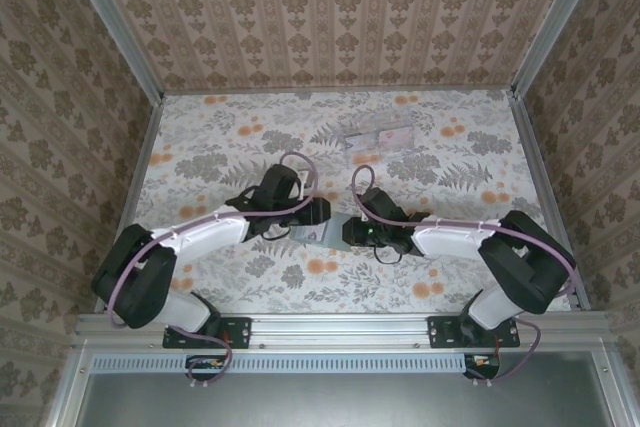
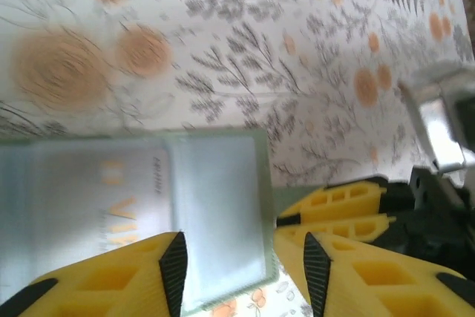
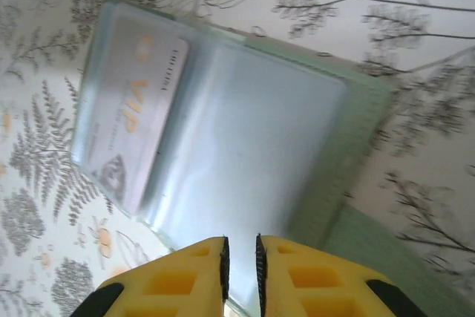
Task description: Take the credit cards out of the card holder
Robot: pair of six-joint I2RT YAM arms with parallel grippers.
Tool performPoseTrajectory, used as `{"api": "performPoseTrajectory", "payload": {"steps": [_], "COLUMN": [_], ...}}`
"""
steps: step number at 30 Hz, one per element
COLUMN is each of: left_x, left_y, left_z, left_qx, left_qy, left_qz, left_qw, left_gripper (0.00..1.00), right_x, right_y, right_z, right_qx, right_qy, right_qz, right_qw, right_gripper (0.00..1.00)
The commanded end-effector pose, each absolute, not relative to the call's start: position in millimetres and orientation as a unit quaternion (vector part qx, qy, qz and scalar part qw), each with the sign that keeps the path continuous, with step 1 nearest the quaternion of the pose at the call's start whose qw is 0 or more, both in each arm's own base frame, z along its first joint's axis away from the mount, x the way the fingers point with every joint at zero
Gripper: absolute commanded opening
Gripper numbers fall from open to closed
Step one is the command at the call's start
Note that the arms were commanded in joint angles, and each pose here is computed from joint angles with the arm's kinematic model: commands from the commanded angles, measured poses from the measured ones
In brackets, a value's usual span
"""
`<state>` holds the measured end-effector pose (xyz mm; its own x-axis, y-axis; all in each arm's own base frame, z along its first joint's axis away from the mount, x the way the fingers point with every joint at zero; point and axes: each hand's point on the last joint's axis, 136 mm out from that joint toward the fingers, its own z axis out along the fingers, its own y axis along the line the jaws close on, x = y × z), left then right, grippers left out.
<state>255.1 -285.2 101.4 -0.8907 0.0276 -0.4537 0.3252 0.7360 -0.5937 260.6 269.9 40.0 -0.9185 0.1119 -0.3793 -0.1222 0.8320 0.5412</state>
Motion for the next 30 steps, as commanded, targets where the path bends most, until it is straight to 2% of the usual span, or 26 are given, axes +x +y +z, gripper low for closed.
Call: {"api": "performPoseTrajectory", "payload": {"steps": [1, 4, 18, 30], "left_x": [253.8, 256.7, 246.7, 240.7], "left_y": [-259.6, -251.4, -250.3, -253.9], "left_z": [74.3, 57.6, 21.0, 17.2], "left_qx": [0.085, 0.077, 0.064, 0.07], "left_qy": [0.926, 0.933, 0.943, 0.945], "left_qz": [-0.313, -0.302, -0.298, -0.293], "left_qw": [0.192, 0.178, 0.137, 0.13], "left_gripper": [0.33, 0.25, 0.24, 0.24], "right_x": [271.5, 275.3, 279.7, 283.6], "right_y": [299.1, 310.1, 323.0, 328.2], "right_z": [54.2, 51.6, 34.4, 26.9], "right_qx": [0.014, 0.029, 0.061, 0.075], "right_qy": [0.915, 0.908, 0.905, 0.899], "right_qz": [0.354, 0.377, 0.394, 0.41], "right_qw": [0.191, 0.179, 0.149, 0.137], "right_gripper": [0.21, 0.2, 0.18, 0.18]}}
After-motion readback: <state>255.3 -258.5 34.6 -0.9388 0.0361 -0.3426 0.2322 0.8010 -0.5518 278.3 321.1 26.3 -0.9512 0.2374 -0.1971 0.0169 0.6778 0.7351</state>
